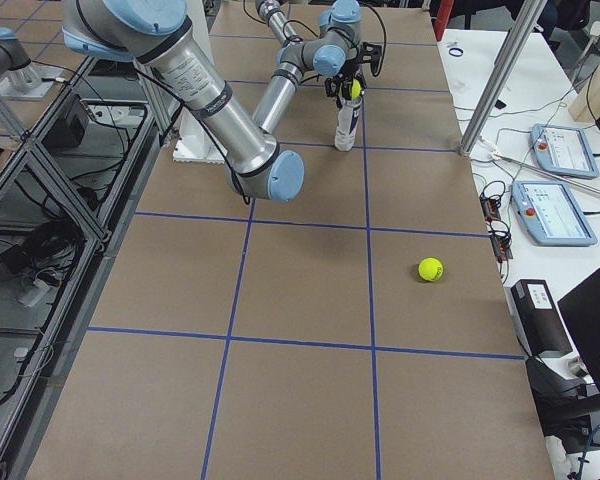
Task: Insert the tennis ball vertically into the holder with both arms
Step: 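Lower the ball into the can and open the right gripper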
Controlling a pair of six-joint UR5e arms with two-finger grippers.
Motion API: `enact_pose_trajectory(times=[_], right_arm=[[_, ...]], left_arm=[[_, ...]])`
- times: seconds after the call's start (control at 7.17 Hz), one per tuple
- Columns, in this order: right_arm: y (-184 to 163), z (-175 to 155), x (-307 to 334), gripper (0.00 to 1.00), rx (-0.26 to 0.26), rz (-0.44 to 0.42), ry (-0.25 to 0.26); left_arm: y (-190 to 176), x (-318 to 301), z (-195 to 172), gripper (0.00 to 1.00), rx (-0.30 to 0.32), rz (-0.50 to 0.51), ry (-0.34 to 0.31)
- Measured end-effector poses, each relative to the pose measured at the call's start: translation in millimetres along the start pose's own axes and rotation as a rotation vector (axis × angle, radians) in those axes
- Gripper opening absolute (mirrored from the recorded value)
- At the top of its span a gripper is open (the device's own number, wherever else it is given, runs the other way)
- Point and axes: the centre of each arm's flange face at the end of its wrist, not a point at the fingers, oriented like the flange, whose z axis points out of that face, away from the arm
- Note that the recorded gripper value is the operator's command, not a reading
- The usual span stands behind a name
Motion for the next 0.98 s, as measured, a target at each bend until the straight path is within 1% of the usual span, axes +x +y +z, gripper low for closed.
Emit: enact_pose_trajectory(times=[0.14, 0.56, 0.7, 0.98], right_arm=[[0.0, 0.1, 0.0, 0.70, 0.000, 0.000, 0.000], [0.7, 0.5, -0.2, 0.80, -0.001, -0.001, -0.001], [0.8, 0.7, 0.1, 0.80, -0.001, -0.001, 0.000], [1.1, 1.1, 0.3, 0.83, -0.002, 0.000, 0.000]], left_arm=[[-0.2, 0.2, -0.1, 0.96, 0.000, -0.001, 0.001], [-1.0, 0.6, -0.7, 0.96, 0.003, -0.002, 0.001], [-1.3, 0.8, -0.9, 0.96, 0.005, -0.003, 0.002], [-1.5, 0.9, -1.2, 0.96, 0.007, -0.010, 0.003]])
